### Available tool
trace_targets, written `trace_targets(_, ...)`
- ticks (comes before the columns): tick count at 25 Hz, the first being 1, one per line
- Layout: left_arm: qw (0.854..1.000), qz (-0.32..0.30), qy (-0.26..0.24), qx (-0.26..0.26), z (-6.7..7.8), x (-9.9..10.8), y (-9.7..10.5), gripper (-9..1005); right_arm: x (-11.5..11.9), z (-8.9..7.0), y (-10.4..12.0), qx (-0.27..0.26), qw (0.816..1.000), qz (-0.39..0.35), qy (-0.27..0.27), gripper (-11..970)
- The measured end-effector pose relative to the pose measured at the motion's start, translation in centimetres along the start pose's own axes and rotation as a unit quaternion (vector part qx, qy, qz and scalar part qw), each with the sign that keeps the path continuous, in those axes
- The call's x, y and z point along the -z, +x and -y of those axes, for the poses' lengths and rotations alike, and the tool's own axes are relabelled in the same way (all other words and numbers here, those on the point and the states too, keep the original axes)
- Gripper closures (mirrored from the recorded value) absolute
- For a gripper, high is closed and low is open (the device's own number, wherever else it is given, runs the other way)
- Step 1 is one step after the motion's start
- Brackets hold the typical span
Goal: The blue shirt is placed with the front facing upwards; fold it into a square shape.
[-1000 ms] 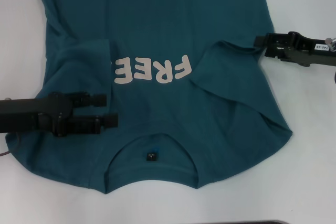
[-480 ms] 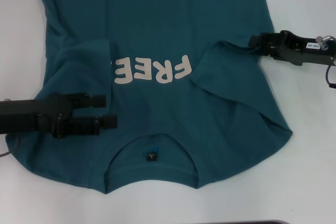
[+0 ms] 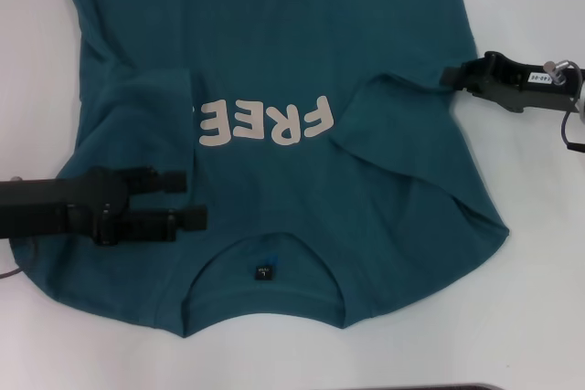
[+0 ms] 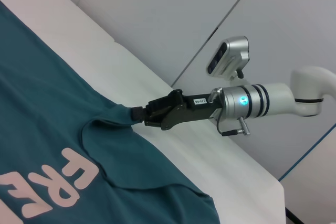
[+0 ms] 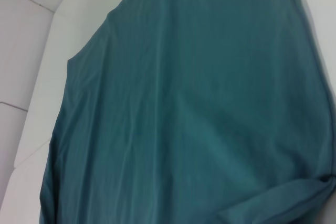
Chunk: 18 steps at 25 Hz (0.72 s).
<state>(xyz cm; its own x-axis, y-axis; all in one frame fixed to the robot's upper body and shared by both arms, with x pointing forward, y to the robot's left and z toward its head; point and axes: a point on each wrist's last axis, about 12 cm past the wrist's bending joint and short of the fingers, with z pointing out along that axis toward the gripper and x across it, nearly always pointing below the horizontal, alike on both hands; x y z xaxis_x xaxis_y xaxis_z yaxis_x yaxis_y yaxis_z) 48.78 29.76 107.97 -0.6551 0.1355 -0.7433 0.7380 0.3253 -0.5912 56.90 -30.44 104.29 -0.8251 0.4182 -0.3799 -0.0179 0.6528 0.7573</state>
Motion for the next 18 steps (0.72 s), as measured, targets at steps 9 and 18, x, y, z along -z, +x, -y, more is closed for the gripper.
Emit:
trace_targets(9,1.000,0.000,0.001,0.002,0.0,0.0,0.0,111,-0.4,-1.1,-0.7,0.013,1.000,-0.002,-0.018,924)
trace_targets(18,1.000,0.001,0.004,0.002,0.0,-0.2,0.0,116,-1.0,-1.7,-1.2,0.017,1.000,0.012,-0.021,911)
